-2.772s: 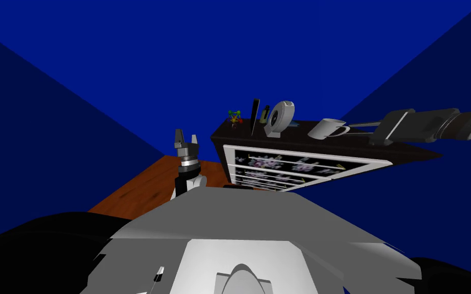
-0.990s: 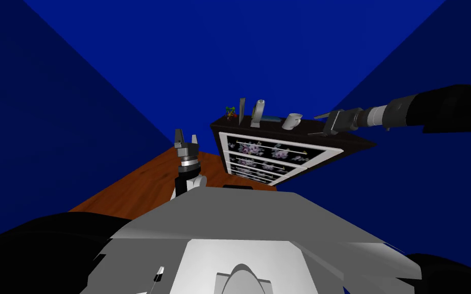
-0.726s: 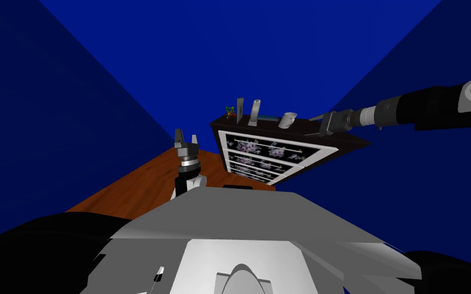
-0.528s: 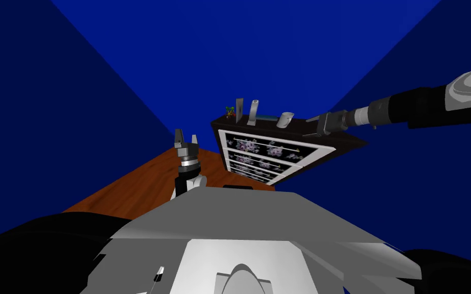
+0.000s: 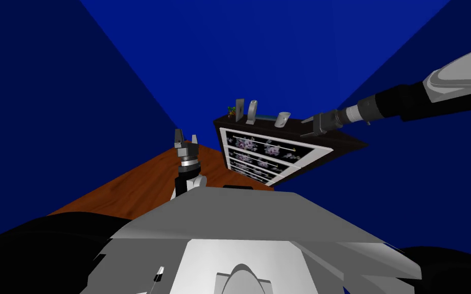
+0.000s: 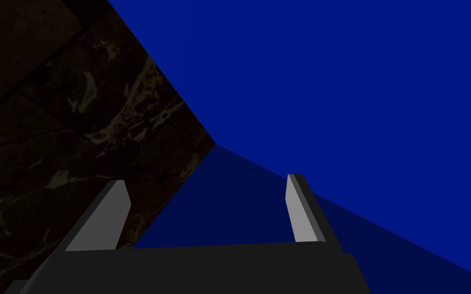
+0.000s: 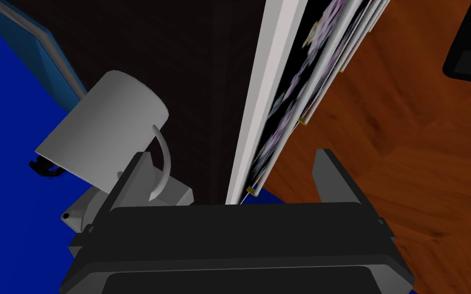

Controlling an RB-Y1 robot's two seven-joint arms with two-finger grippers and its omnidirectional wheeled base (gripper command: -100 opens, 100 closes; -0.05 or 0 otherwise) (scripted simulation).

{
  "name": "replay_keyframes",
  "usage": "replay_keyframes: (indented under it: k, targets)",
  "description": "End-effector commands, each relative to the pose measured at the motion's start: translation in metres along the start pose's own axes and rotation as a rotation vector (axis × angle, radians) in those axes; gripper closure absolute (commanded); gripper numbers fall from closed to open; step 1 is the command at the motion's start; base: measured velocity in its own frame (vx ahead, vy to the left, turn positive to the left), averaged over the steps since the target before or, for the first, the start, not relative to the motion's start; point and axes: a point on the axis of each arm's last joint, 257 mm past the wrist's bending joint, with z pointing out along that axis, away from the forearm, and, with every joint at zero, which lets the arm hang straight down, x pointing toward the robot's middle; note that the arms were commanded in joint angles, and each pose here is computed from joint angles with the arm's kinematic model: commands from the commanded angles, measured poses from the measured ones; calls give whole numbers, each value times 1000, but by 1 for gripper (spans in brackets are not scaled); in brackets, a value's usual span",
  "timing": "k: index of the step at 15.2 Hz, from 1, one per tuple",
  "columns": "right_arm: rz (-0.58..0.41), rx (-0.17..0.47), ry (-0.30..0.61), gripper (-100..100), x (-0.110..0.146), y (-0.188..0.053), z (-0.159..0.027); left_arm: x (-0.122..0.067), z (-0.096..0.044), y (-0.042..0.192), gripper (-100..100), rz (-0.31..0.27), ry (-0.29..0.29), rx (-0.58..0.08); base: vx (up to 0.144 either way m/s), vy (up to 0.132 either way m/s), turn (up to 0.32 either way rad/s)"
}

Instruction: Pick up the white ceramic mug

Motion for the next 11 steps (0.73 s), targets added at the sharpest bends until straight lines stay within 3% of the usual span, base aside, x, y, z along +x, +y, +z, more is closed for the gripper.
replay_keyframes:
  k: [1,11]
  targets:
    - [5,-33,14,-100,-2,0,1,0,0,0,0,0,0,0,-45,-77,115]
    - [29,-117,91,-100,-6,-9,-11,0,0,0,0,0,0,0,-40,-75,168]
